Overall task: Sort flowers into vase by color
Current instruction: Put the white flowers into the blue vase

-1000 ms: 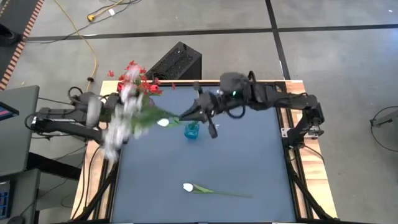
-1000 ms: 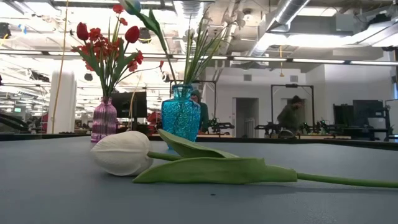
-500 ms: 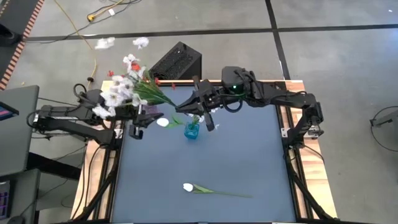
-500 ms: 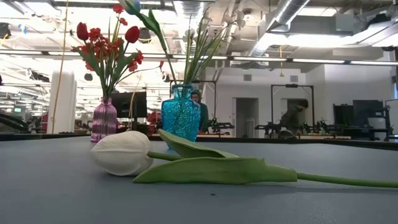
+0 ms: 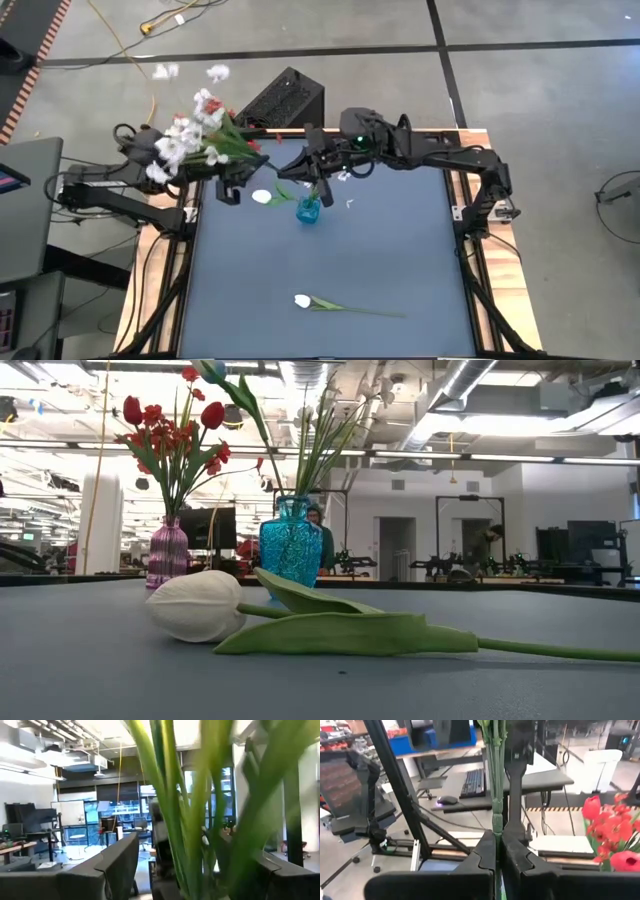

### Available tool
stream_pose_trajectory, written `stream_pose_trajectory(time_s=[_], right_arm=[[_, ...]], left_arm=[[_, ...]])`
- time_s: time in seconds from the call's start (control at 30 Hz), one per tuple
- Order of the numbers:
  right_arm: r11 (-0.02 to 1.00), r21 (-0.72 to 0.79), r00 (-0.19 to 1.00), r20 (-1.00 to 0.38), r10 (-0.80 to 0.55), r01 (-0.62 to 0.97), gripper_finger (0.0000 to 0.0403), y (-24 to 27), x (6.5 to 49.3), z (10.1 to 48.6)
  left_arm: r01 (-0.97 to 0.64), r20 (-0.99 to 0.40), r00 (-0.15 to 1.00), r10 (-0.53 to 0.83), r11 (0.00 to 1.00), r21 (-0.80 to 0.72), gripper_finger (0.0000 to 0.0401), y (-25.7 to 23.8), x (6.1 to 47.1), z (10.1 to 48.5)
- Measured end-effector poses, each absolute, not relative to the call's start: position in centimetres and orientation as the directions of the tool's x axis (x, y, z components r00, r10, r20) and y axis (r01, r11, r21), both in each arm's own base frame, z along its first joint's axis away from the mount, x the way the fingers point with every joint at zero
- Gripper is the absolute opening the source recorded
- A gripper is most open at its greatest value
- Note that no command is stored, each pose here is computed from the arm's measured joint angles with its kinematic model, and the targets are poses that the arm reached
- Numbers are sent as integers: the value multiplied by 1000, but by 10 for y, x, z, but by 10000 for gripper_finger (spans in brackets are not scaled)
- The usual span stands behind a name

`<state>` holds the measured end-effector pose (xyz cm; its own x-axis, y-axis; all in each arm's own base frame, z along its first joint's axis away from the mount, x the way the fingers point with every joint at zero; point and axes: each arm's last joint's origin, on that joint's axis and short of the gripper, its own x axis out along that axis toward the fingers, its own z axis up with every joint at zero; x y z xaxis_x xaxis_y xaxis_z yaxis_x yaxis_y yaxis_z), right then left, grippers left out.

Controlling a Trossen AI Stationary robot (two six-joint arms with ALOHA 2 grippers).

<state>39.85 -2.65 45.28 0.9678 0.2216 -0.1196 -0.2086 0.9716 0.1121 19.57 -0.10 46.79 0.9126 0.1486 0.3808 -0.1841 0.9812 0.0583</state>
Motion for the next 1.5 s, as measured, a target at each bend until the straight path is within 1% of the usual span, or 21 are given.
stream_pose_trajectory(time_s=[0.2, 0.5, 0.57, 0.67, 0.8, 0.83, 0.93, 1.0, 1.07, 1.13, 1.23, 1.33, 1.5], right_arm=[[973, 110, 968, -122, 217, -204, 32, -29, 400, 451], [974, 102, 973, -95, 210, -200, 33, -32, 399, 454], [974, 103, 973, -92, 211, -202, 37, -31, 400, 455], [973, 109, 973, -93, 212, -202, 56, -31, 400, 454], [970, 139, 973, -92, 212, -198, 101, -30, 400, 455], [970, 154, 974, -94, 205, -189, 115, -31, 400, 455], [970, 171, 975, -113, 193, -172, 160, -31, 397, 458], [970, 181, 971, -141, 192, -166, 188, -32, 393, 462], [963, 202, 958, -186, 219, -181, 210, -33, 388, 465], [958, 223, 941, -247, 232, -178, 225, -32, 382, 466], [961, 240, 916, -337, 217, -139, 233, -27, 372, 467], [968, 232, 898, -398, 187, -98, 232, -19, 357, 470], [986, 168, 898, -437, 53, 23, 221, -4, 331, 482]], left_arm=[[-164, 409, 902, 138, 986, 29, 234, -1, 181, 477], [-166, 347, 923, 166, 986, -30, 184, 0, 182, 472], [-167, 334, 927, 167, 986, -29, 163, 0, 183, 470], [-167, 331, 929, 167, 986, -28, 112, 0, 183, 470], [-167, 337, 926, 167, 985, -30, 24, 0, 180, 471], [-167, 335, 927, 167, 986, -29, 14, 0, 180, 471], [-177, 307, 935, 177, 984, -28, 10, 0, 179, 469], [-216, 286, 933, 219, 976, -43, 6, 1, 178, 467], [-253, 264, 930, 257, 966, -48, 4, 3, 179, 465], [-264, 246, 932, 264, 964, -34, 4, 6, 181, 463], [-249, 208, 946, 247, 968, -20, 2, 13, 190, 457], [-285, 117, 952, 283, 958, 8, 2, 20, 203, 445], [-325, 8, 946, 325, 944, 54, 2, 33, 217, 430]])
